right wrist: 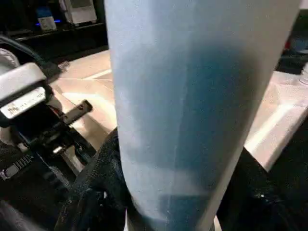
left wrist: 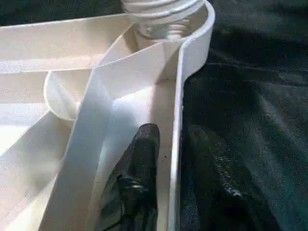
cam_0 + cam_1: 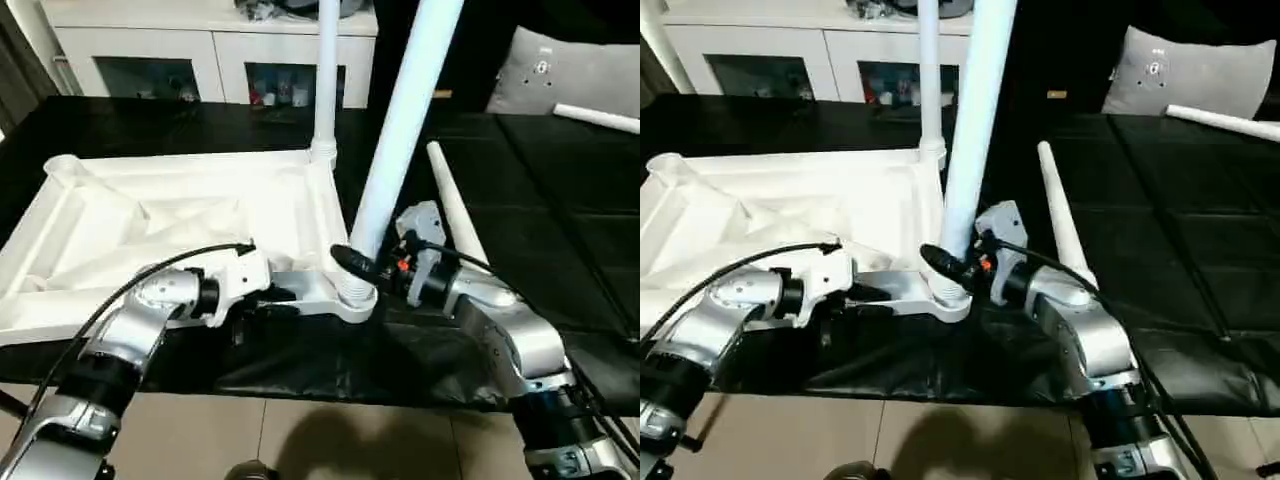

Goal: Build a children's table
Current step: Insert table leg to table base

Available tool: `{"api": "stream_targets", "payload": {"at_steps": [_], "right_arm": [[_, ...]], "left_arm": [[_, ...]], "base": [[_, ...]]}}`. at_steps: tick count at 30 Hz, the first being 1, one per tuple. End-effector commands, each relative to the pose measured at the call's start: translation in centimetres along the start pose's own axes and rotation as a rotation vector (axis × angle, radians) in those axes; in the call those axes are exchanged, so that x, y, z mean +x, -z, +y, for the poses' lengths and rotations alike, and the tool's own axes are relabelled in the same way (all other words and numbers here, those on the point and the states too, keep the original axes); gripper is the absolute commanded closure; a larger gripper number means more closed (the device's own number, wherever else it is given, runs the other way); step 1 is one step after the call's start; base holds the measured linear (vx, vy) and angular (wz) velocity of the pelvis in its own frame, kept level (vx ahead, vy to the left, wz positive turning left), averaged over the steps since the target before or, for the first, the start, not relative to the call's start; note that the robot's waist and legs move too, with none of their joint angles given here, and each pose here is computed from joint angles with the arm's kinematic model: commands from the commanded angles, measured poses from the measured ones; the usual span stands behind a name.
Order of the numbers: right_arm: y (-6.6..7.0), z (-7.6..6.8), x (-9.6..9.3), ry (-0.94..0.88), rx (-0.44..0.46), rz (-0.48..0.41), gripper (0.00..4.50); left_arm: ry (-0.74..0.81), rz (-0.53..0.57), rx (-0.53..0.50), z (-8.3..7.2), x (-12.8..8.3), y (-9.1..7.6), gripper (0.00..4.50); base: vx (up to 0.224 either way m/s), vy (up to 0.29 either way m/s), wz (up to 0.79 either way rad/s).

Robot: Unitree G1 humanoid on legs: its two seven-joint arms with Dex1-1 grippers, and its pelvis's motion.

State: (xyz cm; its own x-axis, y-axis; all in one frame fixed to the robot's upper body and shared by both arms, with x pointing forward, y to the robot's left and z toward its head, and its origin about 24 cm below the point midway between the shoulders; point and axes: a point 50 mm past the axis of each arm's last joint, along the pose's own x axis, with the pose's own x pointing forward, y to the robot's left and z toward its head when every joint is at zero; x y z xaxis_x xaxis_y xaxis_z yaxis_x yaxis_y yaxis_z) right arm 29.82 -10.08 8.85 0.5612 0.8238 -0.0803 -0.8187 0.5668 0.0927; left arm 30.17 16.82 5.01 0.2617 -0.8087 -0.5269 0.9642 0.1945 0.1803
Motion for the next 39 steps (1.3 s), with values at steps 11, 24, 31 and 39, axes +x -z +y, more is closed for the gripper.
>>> {"api": "stream_targets", "payload": {"at_steps": [11, 24, 31, 39], "right_arm": [[0.9, -0.5, 0.7, -0.011, -0.059, 0.124, 2.62], [1.3, -0.1, -0.1, -0.103, -0.038, 0.227, 2.62], [1.6, -0.6, -0.2, -0.080, -0.013, 0.234, 2.62], [2.9, -1.4, -1.1, -0.017, 0.141, 0.135, 2.62]], "left_arm": [[0.036, 0.097, -0.044, -0.5, 0.0, 1.4, 4.28], [0.098, 0.116, 0.014, -0.4, 0.4, 0.9, 4.50], [0.136, 0.104, 0.022, -0.4, 0.5, 0.6, 4.50], [0.143, 0.073, 0.025, -0.2, 0.7, -0.1, 4.50]], "base": [[0.000, 0.000, 0.00], [0.000, 0.000, 0.00], [0.000, 0.000, 0.00], [0.000, 0.000, 0.00]]}}
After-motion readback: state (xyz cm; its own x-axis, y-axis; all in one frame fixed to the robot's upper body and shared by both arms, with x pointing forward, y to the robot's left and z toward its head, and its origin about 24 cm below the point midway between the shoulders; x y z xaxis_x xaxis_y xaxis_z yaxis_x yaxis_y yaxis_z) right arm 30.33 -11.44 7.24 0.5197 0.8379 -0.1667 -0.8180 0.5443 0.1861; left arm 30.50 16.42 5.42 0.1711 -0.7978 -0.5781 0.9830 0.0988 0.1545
